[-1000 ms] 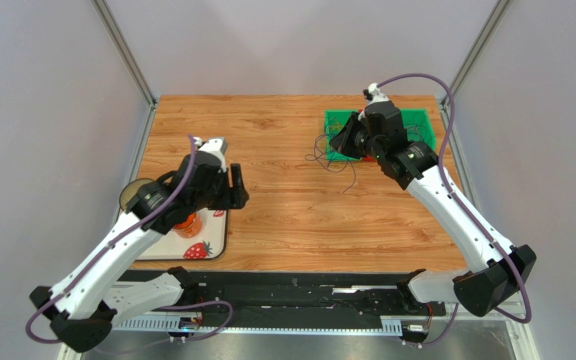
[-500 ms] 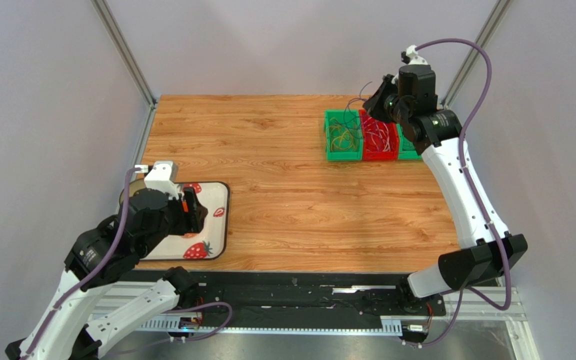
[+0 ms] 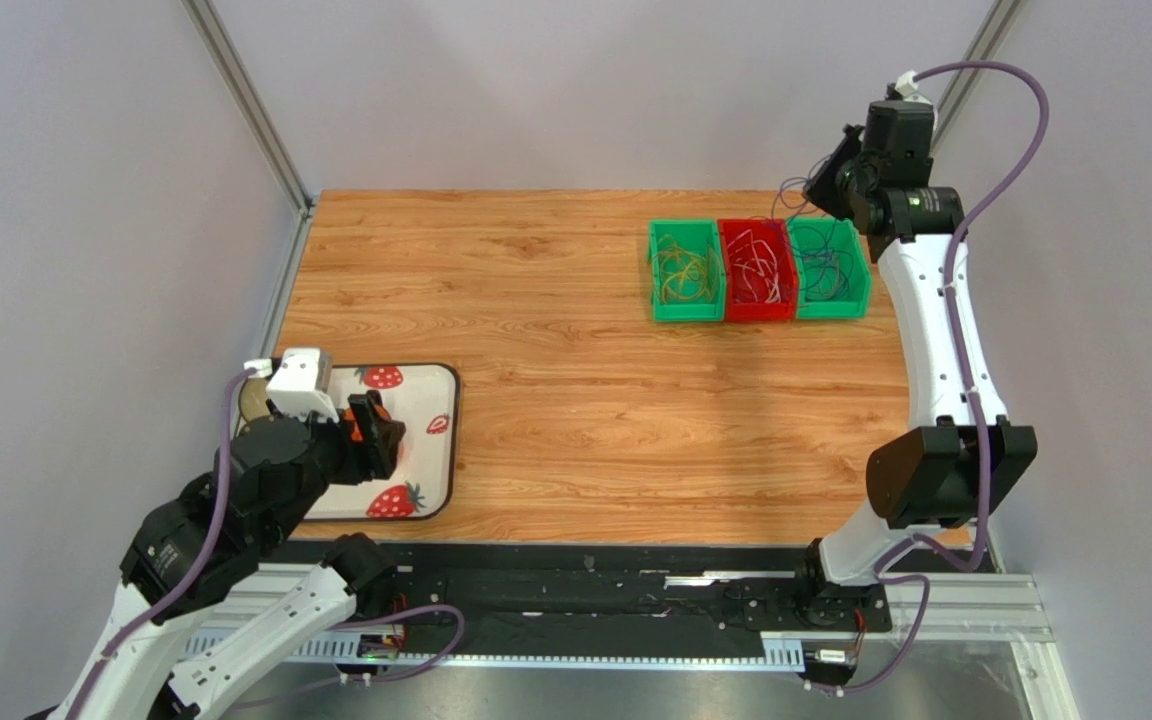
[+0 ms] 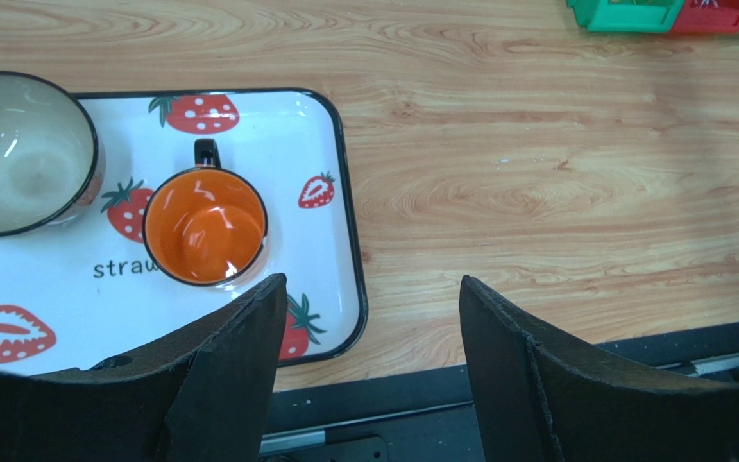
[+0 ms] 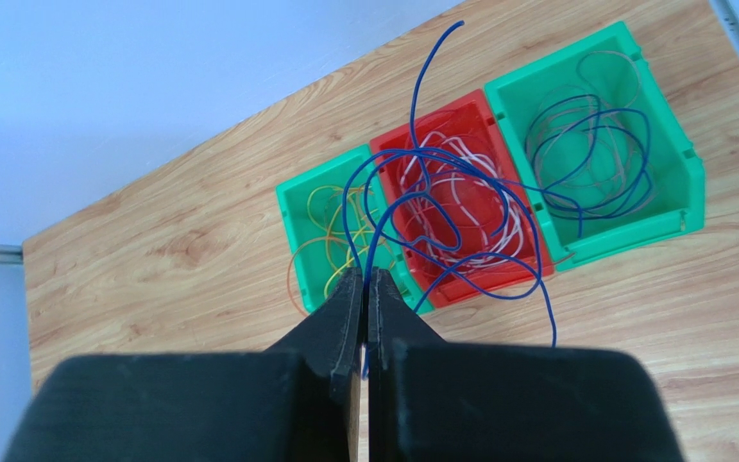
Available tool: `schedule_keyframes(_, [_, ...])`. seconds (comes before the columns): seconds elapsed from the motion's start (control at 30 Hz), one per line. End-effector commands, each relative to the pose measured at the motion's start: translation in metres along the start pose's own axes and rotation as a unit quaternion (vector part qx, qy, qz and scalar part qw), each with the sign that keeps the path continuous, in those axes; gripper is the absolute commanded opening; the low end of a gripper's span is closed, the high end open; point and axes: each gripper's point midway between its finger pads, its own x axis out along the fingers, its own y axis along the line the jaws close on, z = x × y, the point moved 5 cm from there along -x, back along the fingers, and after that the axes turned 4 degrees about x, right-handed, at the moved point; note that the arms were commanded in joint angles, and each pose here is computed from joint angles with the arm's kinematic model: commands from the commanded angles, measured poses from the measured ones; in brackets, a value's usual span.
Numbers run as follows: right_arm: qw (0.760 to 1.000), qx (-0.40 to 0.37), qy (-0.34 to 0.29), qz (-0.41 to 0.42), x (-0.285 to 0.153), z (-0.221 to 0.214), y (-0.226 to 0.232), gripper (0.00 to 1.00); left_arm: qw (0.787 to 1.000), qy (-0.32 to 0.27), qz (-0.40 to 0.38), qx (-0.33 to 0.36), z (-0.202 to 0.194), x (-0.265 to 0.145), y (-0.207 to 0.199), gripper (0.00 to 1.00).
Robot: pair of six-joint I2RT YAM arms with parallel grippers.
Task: Untangle the cables
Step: Place the cable in the bin.
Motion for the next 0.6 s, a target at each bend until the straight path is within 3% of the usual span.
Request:
schedule_keyframes(0.0, [0.999,0.005,-0.038,-0.004,0.002,0.030,-0.010,0.00,0.999,-0.039,0.005,-0.011,0.009,0.000,0.002,0.75])
schedule_keyframes(0.3, [0.998,0.022,-0.050,-0.022,0.023,0.046,-0.037,0.00,0.999,-0.049,0.012,-0.020,0.007,0.001,0.005,0.76])
schedule_keyframes(0.57, [0.999,0.040,-0.017,-0.023,0.063,0.037,-0.060,0.00,0.999,-0.043,0.022,-0.021,0.006,0.003,0.006,0.75])
